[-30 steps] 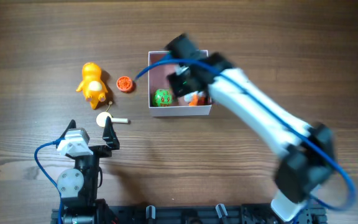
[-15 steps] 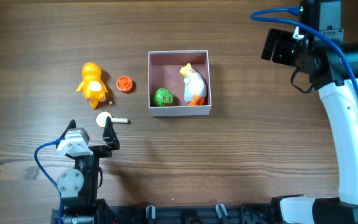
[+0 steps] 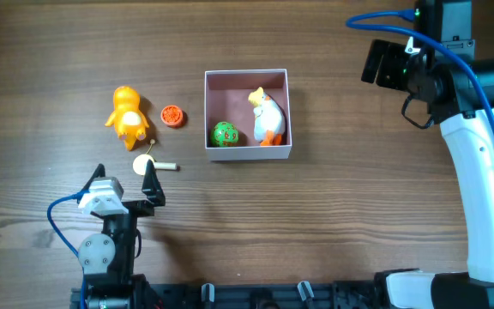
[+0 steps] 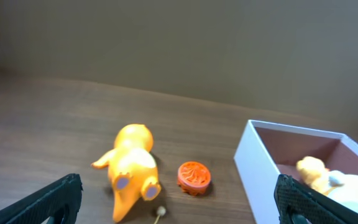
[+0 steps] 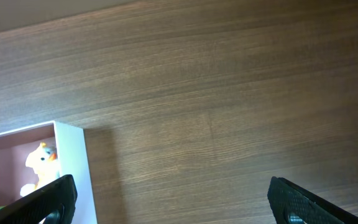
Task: Pack container
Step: 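Reach the left gripper to the orange dinosaur toy and grasp it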
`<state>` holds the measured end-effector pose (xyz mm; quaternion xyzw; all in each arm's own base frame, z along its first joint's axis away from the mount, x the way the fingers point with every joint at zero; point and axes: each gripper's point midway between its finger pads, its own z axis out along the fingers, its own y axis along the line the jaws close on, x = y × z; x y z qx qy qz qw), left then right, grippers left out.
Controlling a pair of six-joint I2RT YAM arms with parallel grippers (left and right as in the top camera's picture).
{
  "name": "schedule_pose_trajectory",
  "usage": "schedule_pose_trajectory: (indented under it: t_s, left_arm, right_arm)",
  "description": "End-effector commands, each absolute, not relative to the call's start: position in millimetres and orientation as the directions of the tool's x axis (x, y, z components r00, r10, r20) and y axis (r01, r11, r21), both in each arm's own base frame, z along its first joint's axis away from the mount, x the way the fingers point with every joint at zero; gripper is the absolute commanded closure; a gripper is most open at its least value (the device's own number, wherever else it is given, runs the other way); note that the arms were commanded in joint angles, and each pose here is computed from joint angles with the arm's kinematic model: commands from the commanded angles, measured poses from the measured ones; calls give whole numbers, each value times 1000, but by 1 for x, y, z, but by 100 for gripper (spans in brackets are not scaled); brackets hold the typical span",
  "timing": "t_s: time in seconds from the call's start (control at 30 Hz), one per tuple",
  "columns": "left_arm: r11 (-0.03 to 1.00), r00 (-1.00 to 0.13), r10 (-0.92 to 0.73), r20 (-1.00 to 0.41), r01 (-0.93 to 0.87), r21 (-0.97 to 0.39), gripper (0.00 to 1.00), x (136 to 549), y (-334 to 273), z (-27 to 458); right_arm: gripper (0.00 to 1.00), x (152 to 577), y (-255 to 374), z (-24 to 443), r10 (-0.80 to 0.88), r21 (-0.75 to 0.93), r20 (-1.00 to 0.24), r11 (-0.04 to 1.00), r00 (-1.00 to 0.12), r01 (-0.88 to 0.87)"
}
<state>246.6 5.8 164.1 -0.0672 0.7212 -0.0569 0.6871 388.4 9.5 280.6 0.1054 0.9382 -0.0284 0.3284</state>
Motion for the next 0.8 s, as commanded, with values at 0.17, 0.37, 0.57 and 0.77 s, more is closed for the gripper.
schedule_pose_trajectory:
  t_s: [0.17, 0.37, 0.57, 0.77]
  left_arm:
    - [919, -42, -269, -962, 286, -269, 0, 237, -46, 193]
    - [917, -98, -296, -950, 248, -312, 0, 236, -42, 254]
    - [948, -421, -306, -854, -51, -314, 0, 271, -10, 287]
    - [977, -743, -212, -635, -177, -118, 0, 315, 14, 290]
  right_arm:
    - [0, 389, 7, 280, 174, 1, -624, 975, -762, 221]
    - [0, 389, 7, 280, 174, 1, -624, 975, -762, 221]
    - [0, 389, 7, 280, 174, 1, -624, 975, -762, 221]
    - [0, 389, 7, 280, 174, 1, -624, 975, -762, 221]
